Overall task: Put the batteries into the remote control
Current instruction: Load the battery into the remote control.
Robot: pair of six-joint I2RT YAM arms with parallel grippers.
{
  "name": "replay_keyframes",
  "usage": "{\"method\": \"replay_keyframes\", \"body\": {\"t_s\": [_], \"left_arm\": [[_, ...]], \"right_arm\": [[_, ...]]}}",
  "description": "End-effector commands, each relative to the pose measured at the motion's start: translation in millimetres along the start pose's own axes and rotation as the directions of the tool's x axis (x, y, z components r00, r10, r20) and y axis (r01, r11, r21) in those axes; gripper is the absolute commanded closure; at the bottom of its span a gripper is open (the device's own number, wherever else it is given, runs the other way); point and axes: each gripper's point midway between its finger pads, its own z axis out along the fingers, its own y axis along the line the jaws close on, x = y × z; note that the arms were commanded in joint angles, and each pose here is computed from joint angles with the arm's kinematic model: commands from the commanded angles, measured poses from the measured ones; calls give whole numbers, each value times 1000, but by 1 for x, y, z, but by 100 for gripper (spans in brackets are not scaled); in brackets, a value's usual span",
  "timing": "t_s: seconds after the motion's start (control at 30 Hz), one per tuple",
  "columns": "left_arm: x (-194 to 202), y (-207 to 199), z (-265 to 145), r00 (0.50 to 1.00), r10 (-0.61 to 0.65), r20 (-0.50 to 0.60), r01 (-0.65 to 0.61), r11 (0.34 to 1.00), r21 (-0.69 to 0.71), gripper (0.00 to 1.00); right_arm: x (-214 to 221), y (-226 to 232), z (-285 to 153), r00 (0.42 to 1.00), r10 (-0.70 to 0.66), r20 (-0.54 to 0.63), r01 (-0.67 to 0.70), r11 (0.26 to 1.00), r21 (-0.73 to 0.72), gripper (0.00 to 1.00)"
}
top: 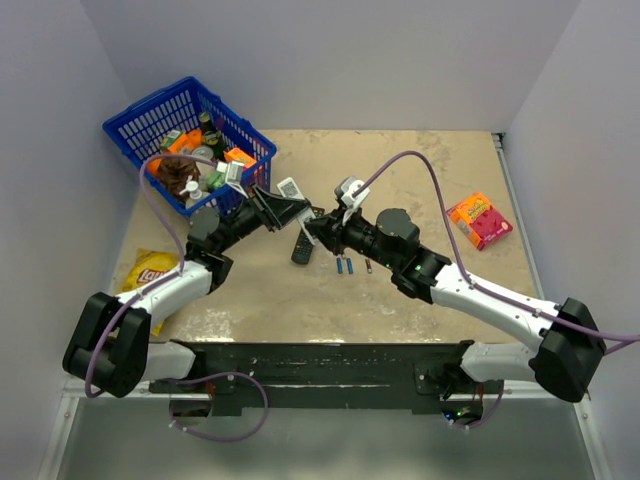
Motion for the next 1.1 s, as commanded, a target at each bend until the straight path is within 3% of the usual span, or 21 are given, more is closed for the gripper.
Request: {"method": "replay_keyframes", "body": {"t_s": [0.0,0.2,1.07], "left_arm": [[-32,-43,8,991,99,91,-110,986,125,100],[-34,-44,8,992,81,100,-94,987,129,100],[-29,-46,4,993,66,93,-80,984,157,100]], "right_arm": [[9,3,1,999,-6,-45,5,1000,-20,86],[9,3,3,999,3,-38,-3,1000,-19,74],[-29,3,-5,999,10,39,-10,1000,9,51]]}}
